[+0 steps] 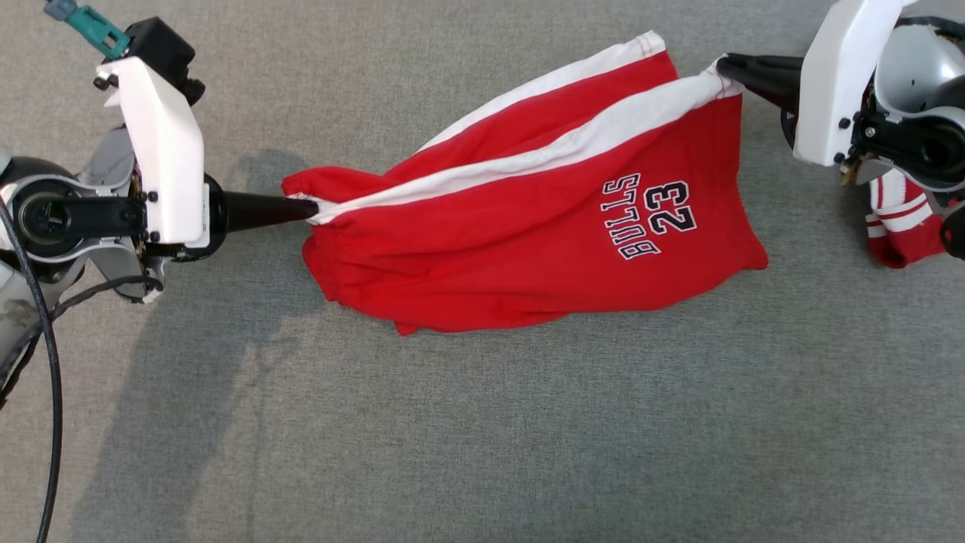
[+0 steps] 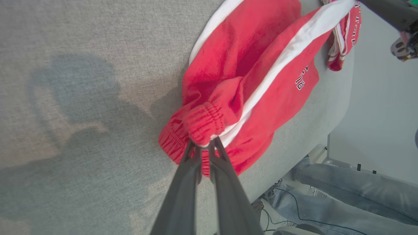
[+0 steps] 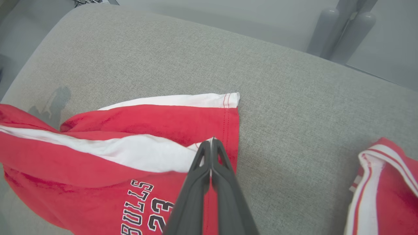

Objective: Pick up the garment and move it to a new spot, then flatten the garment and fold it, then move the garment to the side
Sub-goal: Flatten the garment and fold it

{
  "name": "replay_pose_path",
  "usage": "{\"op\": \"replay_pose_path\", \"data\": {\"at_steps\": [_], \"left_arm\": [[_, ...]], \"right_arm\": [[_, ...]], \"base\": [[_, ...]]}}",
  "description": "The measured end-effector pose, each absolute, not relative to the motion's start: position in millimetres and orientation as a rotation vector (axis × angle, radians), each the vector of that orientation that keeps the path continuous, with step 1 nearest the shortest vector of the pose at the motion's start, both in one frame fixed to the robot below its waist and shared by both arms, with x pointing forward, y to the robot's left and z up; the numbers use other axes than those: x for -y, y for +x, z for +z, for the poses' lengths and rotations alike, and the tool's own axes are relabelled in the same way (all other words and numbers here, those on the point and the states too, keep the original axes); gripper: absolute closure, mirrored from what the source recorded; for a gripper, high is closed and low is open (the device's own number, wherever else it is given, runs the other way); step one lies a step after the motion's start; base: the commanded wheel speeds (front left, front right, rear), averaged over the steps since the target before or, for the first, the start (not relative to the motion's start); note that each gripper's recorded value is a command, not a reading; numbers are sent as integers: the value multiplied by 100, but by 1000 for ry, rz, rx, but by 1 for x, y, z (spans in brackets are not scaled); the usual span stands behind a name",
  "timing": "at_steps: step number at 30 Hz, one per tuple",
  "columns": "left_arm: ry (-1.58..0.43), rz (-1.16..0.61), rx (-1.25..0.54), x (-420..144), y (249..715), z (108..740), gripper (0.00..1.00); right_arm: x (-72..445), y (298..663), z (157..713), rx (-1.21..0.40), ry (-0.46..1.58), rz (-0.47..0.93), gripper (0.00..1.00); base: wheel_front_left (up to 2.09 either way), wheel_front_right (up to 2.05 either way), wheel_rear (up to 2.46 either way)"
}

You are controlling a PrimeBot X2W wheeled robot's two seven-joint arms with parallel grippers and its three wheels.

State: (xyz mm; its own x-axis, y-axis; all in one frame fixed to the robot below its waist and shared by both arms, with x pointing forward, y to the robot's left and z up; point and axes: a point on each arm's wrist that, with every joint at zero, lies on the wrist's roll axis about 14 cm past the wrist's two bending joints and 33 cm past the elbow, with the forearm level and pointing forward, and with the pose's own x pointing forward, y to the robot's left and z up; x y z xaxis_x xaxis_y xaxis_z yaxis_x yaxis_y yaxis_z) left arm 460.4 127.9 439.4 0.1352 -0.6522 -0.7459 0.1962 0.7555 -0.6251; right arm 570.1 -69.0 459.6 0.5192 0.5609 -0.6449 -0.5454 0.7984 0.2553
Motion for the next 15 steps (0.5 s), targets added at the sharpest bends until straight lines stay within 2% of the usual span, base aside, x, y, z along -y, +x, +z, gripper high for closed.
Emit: {"op": "replay_pose_path", "data": {"at_steps": [15], "left_arm": [[-470,-582,-1340,-132,487,418,100]], "right_arm": [[58,612,439,-695,0,649,100]], "base": [[0,0,0]]}}
